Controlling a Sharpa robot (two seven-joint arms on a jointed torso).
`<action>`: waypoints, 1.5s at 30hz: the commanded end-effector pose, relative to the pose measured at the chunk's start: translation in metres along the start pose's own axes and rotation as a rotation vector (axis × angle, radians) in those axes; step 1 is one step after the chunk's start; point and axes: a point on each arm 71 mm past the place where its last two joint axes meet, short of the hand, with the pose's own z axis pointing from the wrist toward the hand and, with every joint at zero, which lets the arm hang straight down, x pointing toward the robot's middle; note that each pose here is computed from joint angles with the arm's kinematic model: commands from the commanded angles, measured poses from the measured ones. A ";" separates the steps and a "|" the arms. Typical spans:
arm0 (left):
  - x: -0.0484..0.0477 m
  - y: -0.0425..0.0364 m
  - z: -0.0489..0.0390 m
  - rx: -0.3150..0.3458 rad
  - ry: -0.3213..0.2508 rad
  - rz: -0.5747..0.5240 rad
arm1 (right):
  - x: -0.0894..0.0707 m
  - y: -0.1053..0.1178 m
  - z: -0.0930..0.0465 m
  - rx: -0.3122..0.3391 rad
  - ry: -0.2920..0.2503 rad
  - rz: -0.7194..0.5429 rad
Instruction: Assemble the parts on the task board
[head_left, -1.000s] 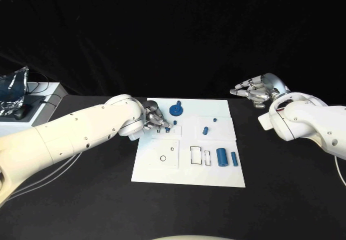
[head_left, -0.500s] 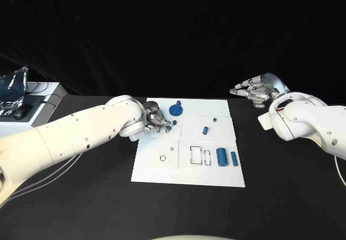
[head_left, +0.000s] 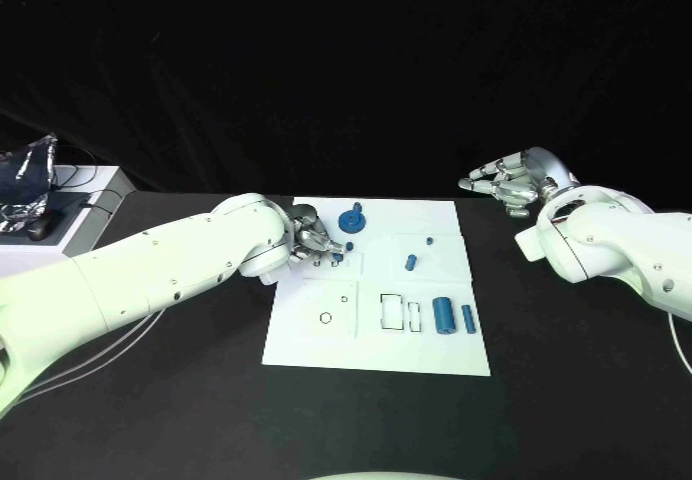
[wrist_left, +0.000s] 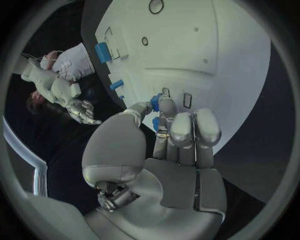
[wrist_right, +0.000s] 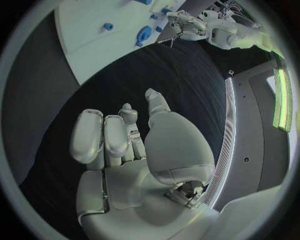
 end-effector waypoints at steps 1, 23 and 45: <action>0.0009 0.0001 -0.0008 -0.002 -0.004 -0.001 | 0.001 0.002 0.000 -0.017 0.002 -0.002; -0.0024 -0.0008 -0.0125 0.006 0.032 0.053 | -0.001 0.001 0.000 -0.015 -0.002 -0.003; 0.0020 -0.0127 -0.0105 0.046 -0.019 0.184 | -0.001 0.001 0.000 -0.016 -0.001 -0.003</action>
